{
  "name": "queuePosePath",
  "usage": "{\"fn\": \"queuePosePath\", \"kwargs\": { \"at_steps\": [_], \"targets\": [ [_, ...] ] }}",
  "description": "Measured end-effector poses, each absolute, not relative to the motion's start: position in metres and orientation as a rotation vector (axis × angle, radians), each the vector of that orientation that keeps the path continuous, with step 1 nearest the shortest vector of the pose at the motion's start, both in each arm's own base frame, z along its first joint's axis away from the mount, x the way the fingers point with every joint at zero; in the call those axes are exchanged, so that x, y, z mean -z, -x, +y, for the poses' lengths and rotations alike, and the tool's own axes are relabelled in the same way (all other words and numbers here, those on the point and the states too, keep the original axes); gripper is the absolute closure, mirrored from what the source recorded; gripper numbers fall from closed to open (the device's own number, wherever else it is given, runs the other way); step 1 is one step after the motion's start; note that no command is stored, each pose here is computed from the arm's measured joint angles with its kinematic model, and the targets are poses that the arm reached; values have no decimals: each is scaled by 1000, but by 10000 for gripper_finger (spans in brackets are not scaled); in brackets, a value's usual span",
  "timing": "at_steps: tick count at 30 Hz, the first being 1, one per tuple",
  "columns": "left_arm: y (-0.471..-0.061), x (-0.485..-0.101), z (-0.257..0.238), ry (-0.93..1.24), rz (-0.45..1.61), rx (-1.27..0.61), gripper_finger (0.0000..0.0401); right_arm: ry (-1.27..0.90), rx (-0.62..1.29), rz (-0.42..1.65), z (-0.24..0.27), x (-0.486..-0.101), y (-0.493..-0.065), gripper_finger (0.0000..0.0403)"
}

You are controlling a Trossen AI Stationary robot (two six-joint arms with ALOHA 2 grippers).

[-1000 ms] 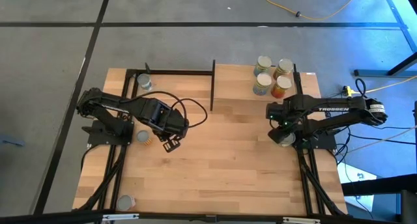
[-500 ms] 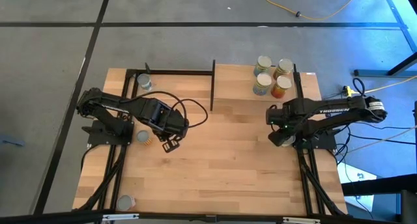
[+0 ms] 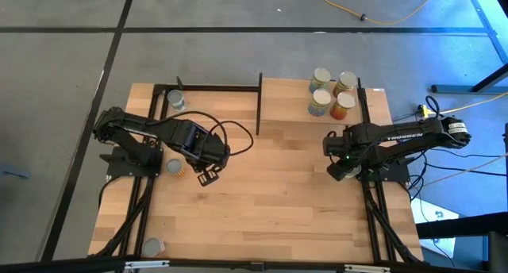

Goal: Pick and place cans onto a shelf
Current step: Put the pink canned good on the shelf

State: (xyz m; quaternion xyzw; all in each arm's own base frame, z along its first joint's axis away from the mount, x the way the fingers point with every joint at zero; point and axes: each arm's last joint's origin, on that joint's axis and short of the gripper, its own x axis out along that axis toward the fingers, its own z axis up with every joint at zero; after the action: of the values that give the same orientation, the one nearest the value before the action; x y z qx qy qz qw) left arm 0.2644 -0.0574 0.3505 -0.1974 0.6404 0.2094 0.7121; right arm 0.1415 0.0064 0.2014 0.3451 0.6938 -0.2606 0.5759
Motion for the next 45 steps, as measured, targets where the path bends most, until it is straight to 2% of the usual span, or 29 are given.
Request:
{"fn": "queuePosePath", "kwargs": {
  "at_steps": [4, 9, 17, 26, 31, 35, 40, 45],
  "targets": [
    [-264, -350, -58, 442, 1424, -459, 352, -797, 612, 1632, 6, -201, -142, 350],
    [-264, -350, -58, 449, 1428, -453, 352, -761, 602, 1644, 6, -200, -141, 392],
    [-264, -350, -60, 456, 1437, -438, 352, -652, 530, 1648, 10, -207, -143, 398],
    [-264, -350, -60, 455, 1436, -438, 352, -638, 394, 1577, 23, -255, -157, 401],
    [-264, -350, -60, 454, 1436, -439, 352, -561, 271, 1583, 35, -292, -174, 401],
    [-264, -350, -60, 454, 1436, -439, 352, -430, 213, 1628, 39, -319, -196, 402],
    [-264, -350, -60, 454, 1435, -438, 352, -317, 98, 1531, 38, -347, -234, 402],
    [-264, -350, -61, 452, 1432, -434, 352, -219, 93, 1432, 22, -366, -269, 402]
  ]
}}
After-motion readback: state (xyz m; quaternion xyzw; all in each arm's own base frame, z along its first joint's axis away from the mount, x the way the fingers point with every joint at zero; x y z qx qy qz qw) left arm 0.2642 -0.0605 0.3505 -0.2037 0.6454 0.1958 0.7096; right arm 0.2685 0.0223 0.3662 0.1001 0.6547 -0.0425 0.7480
